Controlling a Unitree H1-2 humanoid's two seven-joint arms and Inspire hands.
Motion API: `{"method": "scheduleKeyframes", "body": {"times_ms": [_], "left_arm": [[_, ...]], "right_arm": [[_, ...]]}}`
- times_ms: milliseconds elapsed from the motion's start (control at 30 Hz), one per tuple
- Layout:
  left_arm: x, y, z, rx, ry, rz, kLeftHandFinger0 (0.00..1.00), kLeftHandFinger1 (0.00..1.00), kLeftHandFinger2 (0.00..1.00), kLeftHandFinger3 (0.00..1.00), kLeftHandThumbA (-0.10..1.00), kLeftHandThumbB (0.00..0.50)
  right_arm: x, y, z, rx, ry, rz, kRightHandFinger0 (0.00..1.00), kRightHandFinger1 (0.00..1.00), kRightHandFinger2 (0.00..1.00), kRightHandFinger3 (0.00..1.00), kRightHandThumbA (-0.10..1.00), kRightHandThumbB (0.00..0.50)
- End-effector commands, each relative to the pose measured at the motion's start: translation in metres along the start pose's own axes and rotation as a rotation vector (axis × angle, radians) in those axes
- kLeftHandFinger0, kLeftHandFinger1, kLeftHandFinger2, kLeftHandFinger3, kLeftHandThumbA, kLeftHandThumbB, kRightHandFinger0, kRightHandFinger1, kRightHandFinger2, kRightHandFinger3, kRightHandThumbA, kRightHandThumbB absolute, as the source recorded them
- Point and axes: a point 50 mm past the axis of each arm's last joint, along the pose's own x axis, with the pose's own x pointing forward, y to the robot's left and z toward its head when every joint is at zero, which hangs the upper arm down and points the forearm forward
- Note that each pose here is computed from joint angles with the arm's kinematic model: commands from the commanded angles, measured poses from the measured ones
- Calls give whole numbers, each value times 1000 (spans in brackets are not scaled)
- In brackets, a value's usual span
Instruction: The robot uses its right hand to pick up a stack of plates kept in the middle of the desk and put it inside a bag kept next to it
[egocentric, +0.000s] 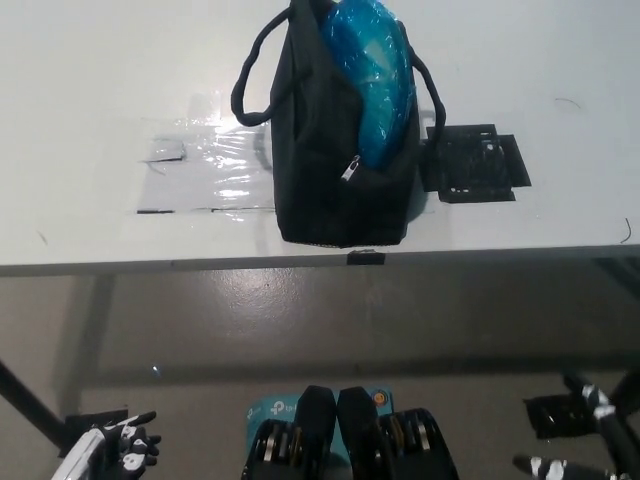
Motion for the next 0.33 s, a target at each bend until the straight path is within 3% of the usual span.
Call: {"method": "scheduleKeyframes", "body": {"times_ms": [0, 33, 100, 133, 300], "left_arm": [[2, 18, 18, 40, -66, 20, 692, 776, 879, 975, -100, 245], [2, 18, 18, 43, -64, 19, 694, 777, 881, 976, -100, 241], [2, 17, 16, 35, -64, 13, 694, 778, 884, 976, -100, 232], [1, 16, 17, 30, -58, 16, 695, 780, 885, 973, -100, 229], [-2, 15, 12, 32, -63, 14, 674, 758, 862, 957, -100, 234]], "right_arm": [[-16, -5, -62, 279, -266, -307, 958, 1000, 1000, 1000, 1000, 209], [-17, -5, -68, 290, -256, -335, 855, 1000, 1000, 1000, 1000, 179], [-21, -5, -75, 299, -243, -379, 704, 863, 924, 1000, 1000, 201], [-22, -6, -79, 322, -234, -389, 598, 733, 827, 1000, 1000, 247], [-28, -14, -83, 313, -232, -380, 417, 565, 645, 1000, 1000, 209]]}}
